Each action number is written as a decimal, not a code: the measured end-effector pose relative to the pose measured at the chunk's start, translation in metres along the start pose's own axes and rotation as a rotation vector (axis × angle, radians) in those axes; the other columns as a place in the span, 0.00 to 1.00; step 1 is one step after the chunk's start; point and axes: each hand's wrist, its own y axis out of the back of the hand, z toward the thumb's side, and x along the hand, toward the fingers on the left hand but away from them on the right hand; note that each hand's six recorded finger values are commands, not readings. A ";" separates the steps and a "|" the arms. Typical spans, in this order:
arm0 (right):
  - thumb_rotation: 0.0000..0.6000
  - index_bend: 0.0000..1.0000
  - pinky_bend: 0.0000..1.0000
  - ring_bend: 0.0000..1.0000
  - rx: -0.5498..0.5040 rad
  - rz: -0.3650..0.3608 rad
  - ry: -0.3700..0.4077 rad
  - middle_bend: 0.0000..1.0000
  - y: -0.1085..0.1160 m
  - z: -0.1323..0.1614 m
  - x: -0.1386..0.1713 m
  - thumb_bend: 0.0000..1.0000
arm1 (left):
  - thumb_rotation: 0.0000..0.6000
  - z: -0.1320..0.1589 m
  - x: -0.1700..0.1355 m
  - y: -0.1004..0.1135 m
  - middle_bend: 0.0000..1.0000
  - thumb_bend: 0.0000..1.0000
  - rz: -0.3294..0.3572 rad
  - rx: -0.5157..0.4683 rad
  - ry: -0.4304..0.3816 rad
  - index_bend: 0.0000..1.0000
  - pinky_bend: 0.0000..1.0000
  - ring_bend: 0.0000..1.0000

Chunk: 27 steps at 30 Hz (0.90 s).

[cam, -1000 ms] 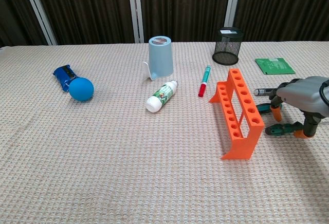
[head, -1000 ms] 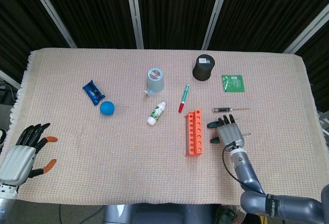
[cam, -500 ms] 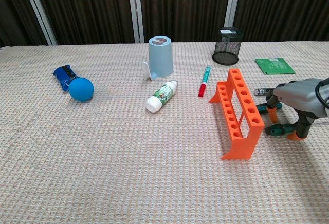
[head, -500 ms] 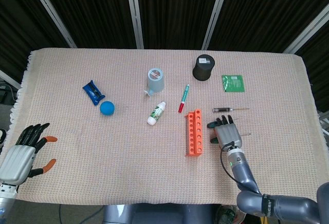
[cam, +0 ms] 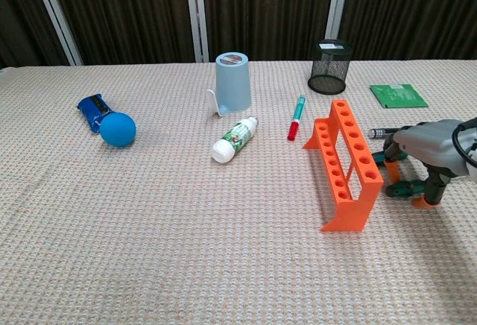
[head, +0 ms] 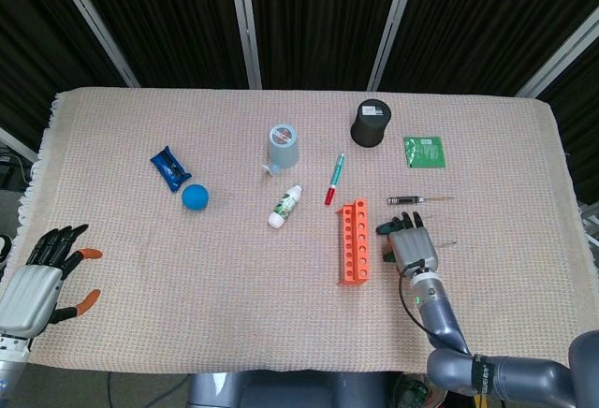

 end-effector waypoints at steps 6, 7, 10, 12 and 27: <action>1.00 0.50 0.00 0.00 -0.003 -0.004 -0.006 0.14 0.000 0.000 -0.003 0.24 | 1.00 -0.001 0.000 -0.001 0.04 0.26 -0.002 0.001 0.003 0.32 0.00 0.00; 1.00 0.51 0.00 0.00 -0.005 -0.005 -0.007 0.15 0.000 0.000 -0.004 0.24 | 1.00 -0.001 0.000 0.000 0.04 0.26 -0.002 0.001 0.004 0.32 0.00 0.00; 1.00 0.53 0.00 0.00 -0.016 -0.008 -0.009 0.16 0.000 -0.001 -0.005 0.28 | 1.00 -0.001 0.000 0.000 0.04 0.26 -0.002 0.001 0.006 0.32 0.00 0.00; 1.00 0.55 0.00 0.00 -0.024 -0.016 -0.010 0.17 0.001 -0.001 -0.006 0.29 | 1.00 -0.001 0.000 -0.001 0.04 0.26 -0.002 0.001 0.006 0.32 0.00 0.00; 1.00 0.57 0.00 0.00 -0.213 -0.052 -0.021 0.19 0.023 -0.025 0.001 0.33 | 1.00 0.000 0.000 0.001 0.04 0.26 0.004 0.000 0.005 0.31 0.00 0.00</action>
